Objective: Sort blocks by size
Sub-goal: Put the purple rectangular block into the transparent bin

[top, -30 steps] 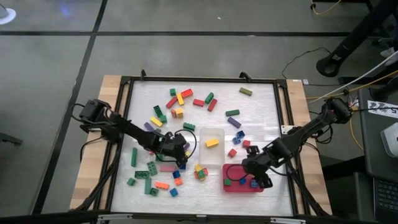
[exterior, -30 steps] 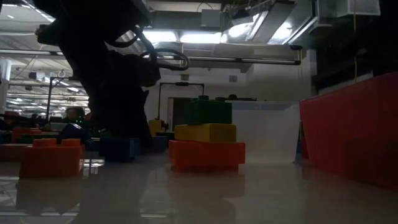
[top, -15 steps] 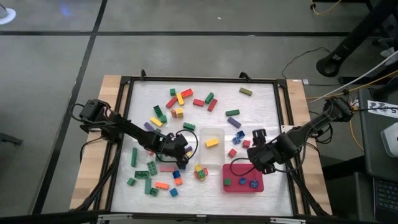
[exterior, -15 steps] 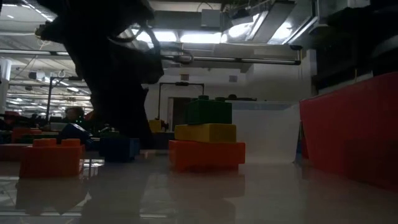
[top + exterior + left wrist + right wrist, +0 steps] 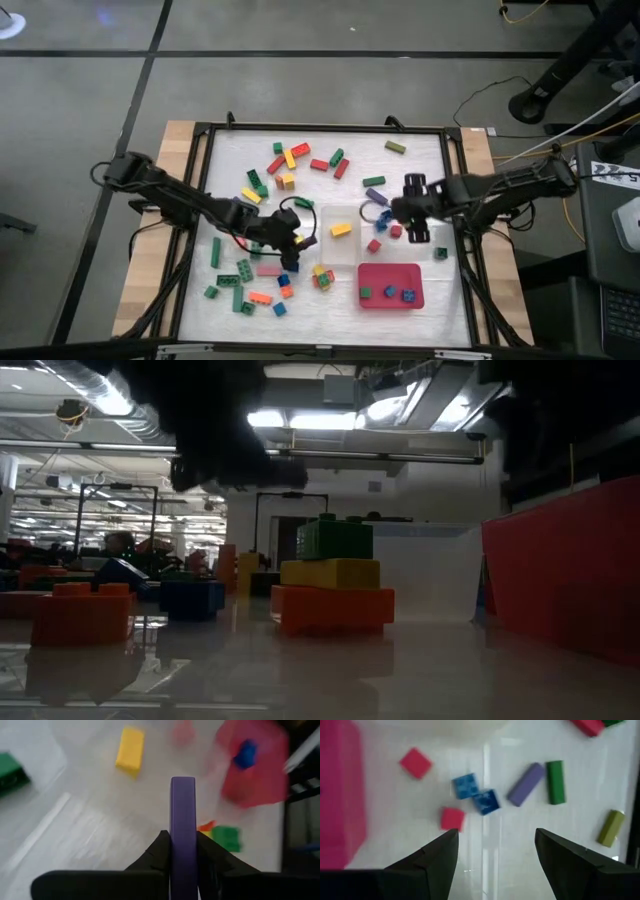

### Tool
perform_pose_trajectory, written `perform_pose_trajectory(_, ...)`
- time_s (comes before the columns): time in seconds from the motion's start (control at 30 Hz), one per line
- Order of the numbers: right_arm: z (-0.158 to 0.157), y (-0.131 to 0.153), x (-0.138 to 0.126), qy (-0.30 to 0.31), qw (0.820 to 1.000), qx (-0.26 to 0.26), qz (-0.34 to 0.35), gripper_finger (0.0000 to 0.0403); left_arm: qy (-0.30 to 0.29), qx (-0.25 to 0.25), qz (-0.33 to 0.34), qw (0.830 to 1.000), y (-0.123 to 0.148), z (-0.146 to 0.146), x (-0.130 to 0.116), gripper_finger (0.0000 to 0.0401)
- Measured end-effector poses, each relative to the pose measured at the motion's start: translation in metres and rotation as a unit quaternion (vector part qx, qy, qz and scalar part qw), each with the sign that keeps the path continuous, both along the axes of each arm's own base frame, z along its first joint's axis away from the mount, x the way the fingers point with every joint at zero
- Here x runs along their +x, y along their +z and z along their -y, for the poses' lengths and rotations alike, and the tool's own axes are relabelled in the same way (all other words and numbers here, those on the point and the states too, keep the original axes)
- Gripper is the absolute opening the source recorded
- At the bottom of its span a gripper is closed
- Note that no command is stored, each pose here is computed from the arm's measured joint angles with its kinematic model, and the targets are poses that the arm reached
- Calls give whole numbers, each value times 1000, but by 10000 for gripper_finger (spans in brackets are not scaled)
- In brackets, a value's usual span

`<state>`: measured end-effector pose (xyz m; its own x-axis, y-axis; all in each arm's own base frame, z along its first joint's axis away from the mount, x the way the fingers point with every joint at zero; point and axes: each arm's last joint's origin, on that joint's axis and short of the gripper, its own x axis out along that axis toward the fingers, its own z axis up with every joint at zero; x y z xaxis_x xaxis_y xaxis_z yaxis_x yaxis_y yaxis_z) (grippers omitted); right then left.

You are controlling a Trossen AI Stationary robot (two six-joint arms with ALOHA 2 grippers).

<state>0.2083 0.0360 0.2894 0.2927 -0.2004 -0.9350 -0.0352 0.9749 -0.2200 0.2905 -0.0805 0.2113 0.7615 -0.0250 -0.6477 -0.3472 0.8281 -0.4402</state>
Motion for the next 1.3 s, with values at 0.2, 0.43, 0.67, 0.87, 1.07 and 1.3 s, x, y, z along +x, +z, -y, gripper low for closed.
perform_pose_trajectory(0.2,35,0,15,-53,997,21,55,262,-10,49,111,993,15,0,15,57)
perform_pose_trajectory(0.43,67,-20,22,-120,988,20,93,262,-14,98,159,982,-1,-9,40,66)
perform_pose_trajectory(0.67,87,-59,24,-181,977,63,93,262,-15,138,145,980,-21,-23,52,69)
perform_pose_trajectory(0.87,102,-87,28,-208,970,64,111,262,-32,176,129,975,-30,-28,55,70)
perform_pose_trajectory(1.07,114,-102,33,-240,963,66,104,262,-28,177,121,976,-35,-34,58,70)
perform_pose_trajectory(1.3,116,-121,38,-252,963,74,66,262,-30,169,108,979,-45,-40,60,70)
